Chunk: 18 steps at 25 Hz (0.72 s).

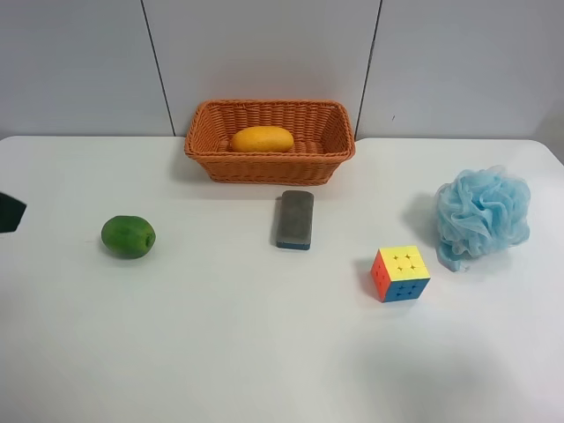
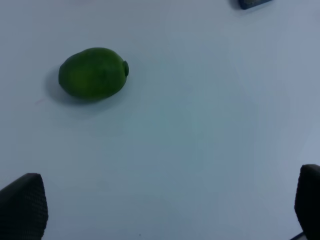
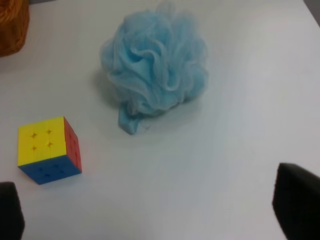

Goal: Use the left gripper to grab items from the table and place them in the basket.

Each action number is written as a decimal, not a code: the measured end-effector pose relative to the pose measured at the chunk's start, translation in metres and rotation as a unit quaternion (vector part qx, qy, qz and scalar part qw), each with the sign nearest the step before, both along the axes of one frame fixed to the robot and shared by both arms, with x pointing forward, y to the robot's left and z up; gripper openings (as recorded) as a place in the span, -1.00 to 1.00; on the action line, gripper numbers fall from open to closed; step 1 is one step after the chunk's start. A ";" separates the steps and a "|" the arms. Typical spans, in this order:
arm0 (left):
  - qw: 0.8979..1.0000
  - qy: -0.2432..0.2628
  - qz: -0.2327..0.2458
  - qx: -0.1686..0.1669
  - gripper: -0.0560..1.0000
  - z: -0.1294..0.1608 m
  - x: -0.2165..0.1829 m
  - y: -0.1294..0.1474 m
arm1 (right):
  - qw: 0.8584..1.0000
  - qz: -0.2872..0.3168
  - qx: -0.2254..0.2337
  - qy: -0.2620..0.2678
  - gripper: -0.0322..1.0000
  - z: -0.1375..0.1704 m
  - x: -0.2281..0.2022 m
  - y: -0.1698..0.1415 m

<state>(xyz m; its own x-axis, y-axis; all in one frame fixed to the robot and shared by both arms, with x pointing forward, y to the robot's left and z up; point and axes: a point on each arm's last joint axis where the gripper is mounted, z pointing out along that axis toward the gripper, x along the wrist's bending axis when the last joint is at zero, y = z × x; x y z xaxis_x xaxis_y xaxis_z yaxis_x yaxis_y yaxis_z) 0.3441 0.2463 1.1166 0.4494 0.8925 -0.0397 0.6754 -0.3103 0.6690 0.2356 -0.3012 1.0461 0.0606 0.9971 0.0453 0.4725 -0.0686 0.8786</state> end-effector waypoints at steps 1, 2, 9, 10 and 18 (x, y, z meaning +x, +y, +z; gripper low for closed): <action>1.000 -0.006 0.000 -0.001 0.99 -0.003 -0.007 0.004 | 1.000 0.000 0.000 0.000 0.98 0.000 0.000 0.000; 1.000 -0.009 -0.001 -0.001 0.99 -0.008 -0.013 0.006 | 1.000 0.000 0.000 0.000 0.98 0.000 0.000 0.000; 0.999 -0.033 -0.001 -0.010 0.99 -0.037 -0.047 0.023 | 1.000 0.000 0.000 0.000 0.98 0.000 0.000 0.000; 0.999 -0.037 -0.002 -0.012 0.99 -0.039 -0.050 0.025 | 1.000 0.000 0.000 0.000 0.98 0.000 0.000 0.000; 0.999 -0.051 0.001 -0.008 0.99 -0.059 -0.064 0.034 | 1.000 0.000 0.000 0.000 0.98 0.000 0.000 0.000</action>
<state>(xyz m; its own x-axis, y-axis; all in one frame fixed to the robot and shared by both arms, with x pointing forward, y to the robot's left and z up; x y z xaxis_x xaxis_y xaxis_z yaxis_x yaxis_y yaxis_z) 0.2800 0.2799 1.0577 0.4498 0.8931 -0.0082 0.6045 -0.2978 0.7388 0.2356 -0.3012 1.0461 0.0606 0.9971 0.0453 0.4725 -0.0686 0.8786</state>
